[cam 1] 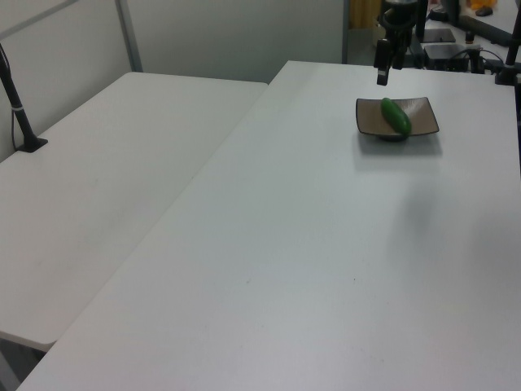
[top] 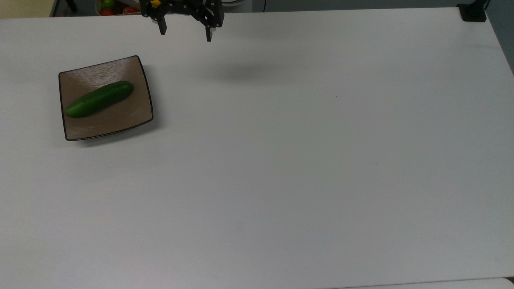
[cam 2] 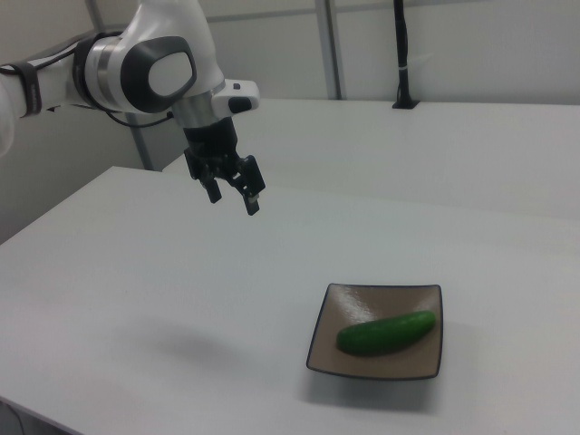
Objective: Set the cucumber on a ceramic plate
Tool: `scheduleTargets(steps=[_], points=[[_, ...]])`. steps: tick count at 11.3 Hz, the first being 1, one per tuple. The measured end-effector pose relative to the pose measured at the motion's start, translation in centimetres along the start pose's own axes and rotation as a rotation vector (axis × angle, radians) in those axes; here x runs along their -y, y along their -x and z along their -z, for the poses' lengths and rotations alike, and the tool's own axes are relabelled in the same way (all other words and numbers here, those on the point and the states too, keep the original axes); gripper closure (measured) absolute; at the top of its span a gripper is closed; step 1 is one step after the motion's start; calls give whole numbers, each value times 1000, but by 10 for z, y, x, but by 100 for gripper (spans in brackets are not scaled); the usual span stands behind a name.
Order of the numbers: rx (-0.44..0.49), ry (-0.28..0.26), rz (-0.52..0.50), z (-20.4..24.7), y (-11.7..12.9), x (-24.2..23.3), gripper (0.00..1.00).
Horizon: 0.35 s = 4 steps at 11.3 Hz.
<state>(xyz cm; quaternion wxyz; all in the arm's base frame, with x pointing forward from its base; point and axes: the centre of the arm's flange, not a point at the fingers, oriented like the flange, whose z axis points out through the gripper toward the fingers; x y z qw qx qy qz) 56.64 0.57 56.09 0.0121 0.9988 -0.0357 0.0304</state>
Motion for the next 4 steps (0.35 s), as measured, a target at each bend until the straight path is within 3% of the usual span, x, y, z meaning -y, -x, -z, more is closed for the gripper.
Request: scheduleTargets(steps=[4], points=[[-1,0,5,1,0,0,0]])
